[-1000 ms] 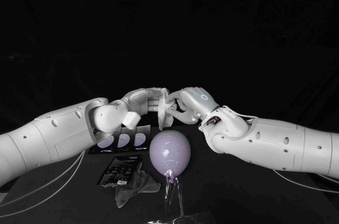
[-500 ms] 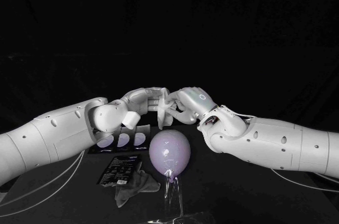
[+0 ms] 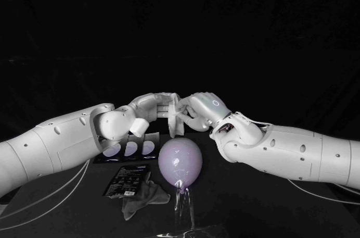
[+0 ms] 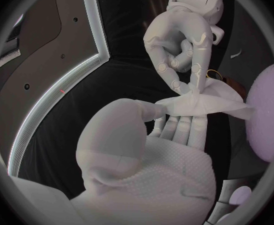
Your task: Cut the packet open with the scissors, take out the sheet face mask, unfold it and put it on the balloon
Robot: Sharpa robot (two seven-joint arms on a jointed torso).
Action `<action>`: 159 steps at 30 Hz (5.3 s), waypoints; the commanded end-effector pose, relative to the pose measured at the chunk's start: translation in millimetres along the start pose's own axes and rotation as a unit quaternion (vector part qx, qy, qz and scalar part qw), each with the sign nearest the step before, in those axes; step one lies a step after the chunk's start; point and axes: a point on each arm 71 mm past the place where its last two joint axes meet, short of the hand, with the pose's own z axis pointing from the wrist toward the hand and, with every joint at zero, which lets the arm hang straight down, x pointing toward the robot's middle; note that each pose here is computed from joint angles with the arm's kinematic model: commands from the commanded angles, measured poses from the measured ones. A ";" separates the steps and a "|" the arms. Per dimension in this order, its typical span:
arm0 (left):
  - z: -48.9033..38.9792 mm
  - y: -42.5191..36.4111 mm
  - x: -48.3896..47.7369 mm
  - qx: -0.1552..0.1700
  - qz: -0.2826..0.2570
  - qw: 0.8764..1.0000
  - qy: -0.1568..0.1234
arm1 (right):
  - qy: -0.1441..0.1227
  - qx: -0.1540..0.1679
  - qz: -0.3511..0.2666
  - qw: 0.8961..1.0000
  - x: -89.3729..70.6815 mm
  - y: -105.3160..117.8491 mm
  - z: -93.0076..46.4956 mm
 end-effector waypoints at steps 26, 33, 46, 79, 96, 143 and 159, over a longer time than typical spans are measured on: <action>-6.2 -6.2 -20.6 0.012 0.017 0.999 -0.030 | -0.030 -0.010 0.022 0.999 -21.1 -9.3 -21.4; -8.0 -6.7 -23.9 0.010 0.018 0.999 -0.032 | -0.041 -0.012 0.021 0.999 -26.7 -17.1 -25.1; -9.6 -7.3 -26.2 0.009 0.035 0.999 -0.026 | -0.045 -0.020 0.020 0.999 -34.5 -34.3 -25.2; -9.5 -28.1 -43.3 0.029 0.156 0.986 -0.041 | -0.007 -0.078 -0.041 0.996 -67.3 -72.5 -3.8; -10.5 -67.4 -42.7 0.060 0.232 0.969 -0.058 | 0.025 -0.115 -0.080 0.990 -69.9 -66.2 -1.3; -5.3 -92.0 -23.3 0.078 0.344 0.926 -0.135 | -0.005 -0.050 0.010 0.999 -67.9 -58.2 -24.8; -2.9 -69.8 -22.6 0.035 0.315 0.937 -0.145 | -0.053 -0.018 0.040 0.998 -79.8 -63.7 -26.9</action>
